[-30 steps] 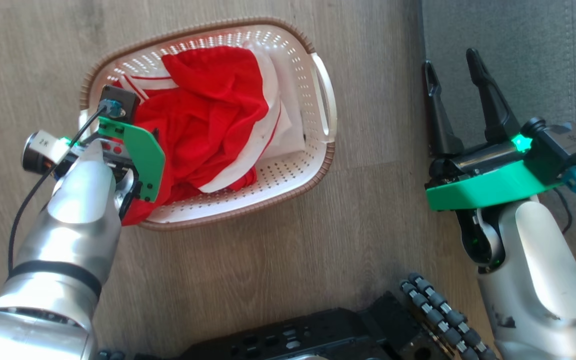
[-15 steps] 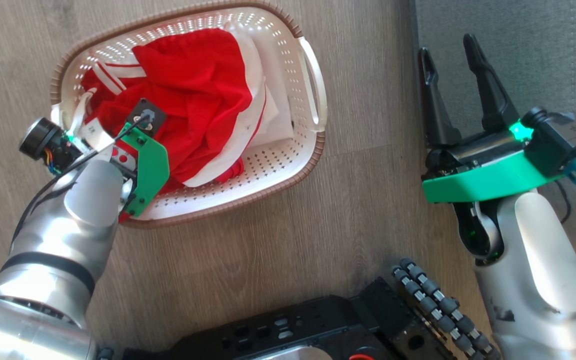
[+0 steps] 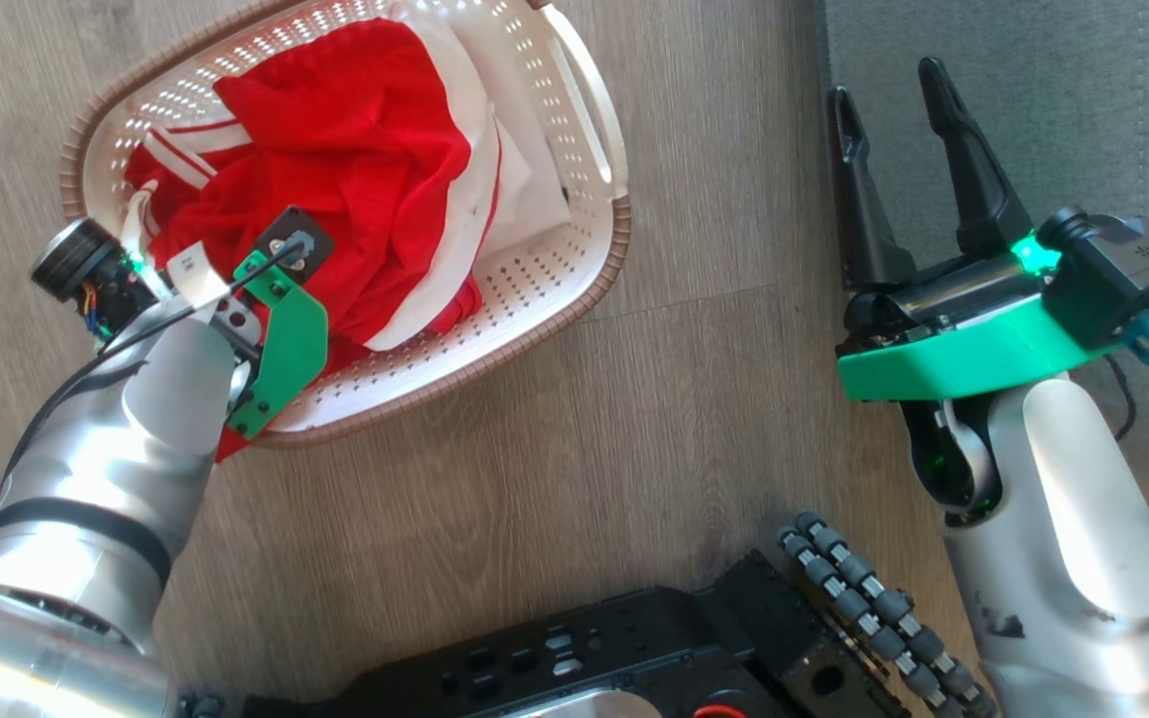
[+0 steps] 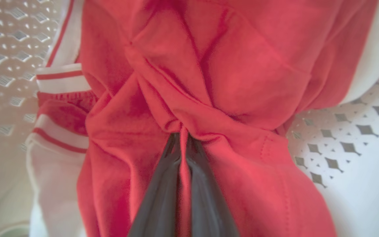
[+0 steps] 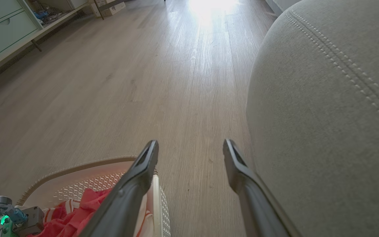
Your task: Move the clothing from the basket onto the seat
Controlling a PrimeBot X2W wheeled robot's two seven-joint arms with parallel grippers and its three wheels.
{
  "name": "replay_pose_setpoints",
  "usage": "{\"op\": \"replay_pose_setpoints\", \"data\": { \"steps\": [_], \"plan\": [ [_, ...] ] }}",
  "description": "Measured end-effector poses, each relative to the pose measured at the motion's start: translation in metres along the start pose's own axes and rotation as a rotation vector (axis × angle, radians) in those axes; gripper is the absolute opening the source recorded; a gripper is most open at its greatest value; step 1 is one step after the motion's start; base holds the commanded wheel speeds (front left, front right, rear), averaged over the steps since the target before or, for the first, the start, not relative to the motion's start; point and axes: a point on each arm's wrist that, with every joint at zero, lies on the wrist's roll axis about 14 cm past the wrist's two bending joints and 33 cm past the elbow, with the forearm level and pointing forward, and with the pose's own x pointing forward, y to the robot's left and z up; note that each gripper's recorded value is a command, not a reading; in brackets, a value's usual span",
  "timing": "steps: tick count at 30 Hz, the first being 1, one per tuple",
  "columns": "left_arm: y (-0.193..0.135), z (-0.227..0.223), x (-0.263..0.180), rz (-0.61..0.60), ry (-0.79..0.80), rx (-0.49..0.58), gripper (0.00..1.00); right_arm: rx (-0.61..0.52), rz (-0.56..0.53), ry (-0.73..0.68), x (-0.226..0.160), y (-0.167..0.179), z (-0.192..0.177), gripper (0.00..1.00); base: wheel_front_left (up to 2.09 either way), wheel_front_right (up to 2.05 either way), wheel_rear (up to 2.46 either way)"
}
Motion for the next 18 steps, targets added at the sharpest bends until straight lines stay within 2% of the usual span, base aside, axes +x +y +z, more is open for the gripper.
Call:
{"op": "replay_pose_setpoints", "data": {
  "steps": [10, 15, 18],
  "plan": [
    [0.003, 0.013, -0.015, 0.011, -0.077, 0.001, 0.0, 0.0, 0.011, -0.021, -0.003, 0.005, 0.012, 1.0, 0.0, 0.0, 0.0],
    [-0.008, 0.021, -0.034, 0.004, -0.153, -0.038, 0.0, -0.001, 0.018, -0.06, -0.007, 0.009, 0.032, 1.0, 0.0, 0.0, 0.0],
    [-0.007, 0.041, -0.058, 0.026, -0.26, -0.094, 0.0, -0.007, 0.03, -0.1, -0.013, 0.015, 0.051, 1.0, 0.0, 0.0, 0.0]
  ]
}}
